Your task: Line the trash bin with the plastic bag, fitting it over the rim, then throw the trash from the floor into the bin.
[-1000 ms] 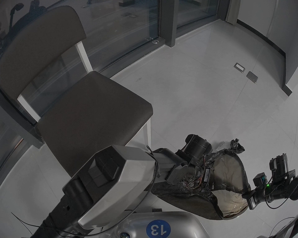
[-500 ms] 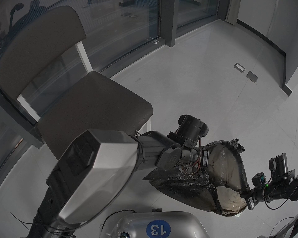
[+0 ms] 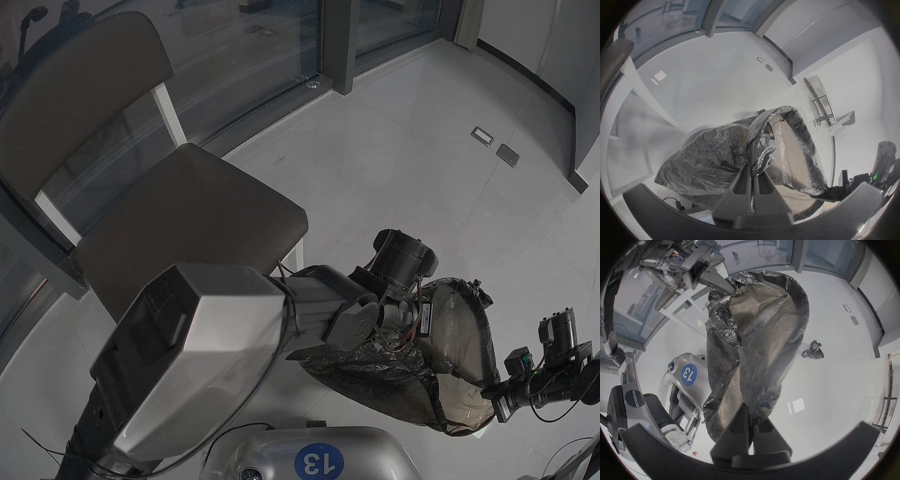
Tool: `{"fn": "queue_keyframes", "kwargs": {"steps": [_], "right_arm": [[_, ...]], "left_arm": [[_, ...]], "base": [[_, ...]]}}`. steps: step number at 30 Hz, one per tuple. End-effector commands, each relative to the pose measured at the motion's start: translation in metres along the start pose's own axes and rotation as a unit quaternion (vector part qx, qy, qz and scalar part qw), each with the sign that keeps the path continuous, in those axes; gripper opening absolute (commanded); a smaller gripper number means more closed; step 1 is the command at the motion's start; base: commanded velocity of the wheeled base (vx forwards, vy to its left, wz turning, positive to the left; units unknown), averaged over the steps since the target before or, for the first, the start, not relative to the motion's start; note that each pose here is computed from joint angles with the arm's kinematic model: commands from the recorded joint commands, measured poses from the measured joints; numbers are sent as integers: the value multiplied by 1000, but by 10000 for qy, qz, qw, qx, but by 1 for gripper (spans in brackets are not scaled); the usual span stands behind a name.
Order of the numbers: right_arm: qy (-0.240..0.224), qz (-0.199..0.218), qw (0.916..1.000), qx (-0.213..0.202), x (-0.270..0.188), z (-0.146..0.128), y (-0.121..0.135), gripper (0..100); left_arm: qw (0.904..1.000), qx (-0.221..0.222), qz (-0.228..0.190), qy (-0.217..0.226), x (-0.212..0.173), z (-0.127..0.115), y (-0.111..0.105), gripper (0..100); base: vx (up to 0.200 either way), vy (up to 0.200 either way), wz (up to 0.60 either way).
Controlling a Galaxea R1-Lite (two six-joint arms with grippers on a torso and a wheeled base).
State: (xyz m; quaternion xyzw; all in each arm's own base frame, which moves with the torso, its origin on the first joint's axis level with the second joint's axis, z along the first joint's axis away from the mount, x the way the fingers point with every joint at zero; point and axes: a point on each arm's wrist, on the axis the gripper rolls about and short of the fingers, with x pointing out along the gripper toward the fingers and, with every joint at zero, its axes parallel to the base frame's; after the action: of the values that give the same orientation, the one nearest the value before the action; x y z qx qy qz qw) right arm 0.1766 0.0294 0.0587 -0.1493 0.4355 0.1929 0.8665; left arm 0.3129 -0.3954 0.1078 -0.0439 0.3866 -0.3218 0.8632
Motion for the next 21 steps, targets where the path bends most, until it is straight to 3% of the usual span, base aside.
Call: {"fn": "queue_keyframes", "kwargs": {"steps": [1,5,11,14,18,21], "right_arm": [[-21,-3,10000,-9,0,1,0,0],[-115,-35,9999,2,0,3,-1,0],[-159,-49,9999,5,1,4,-1,0],[-144,-44,9999,6,1,3,-1,0],[-123,-37,9999,2,0,0,0,0],[-101,-30,9999,-11,-1,-1,1,0]], "left_arm": [[9999,-3,41,134,9,-8,2,0],[9993,46,-105,368,15,-18,-3,0],[9943,104,114,1053,30,-43,1,0],[9880,129,335,1503,38,-59,8,0],[9699,184,723,2317,45,-86,18,0],[9699,239,726,2314,38,-82,15,0]], "base": [[0,0,0],[0,0,0],[0,0,0],[0,0,0],[0,0,0],[0,0,0]]}}
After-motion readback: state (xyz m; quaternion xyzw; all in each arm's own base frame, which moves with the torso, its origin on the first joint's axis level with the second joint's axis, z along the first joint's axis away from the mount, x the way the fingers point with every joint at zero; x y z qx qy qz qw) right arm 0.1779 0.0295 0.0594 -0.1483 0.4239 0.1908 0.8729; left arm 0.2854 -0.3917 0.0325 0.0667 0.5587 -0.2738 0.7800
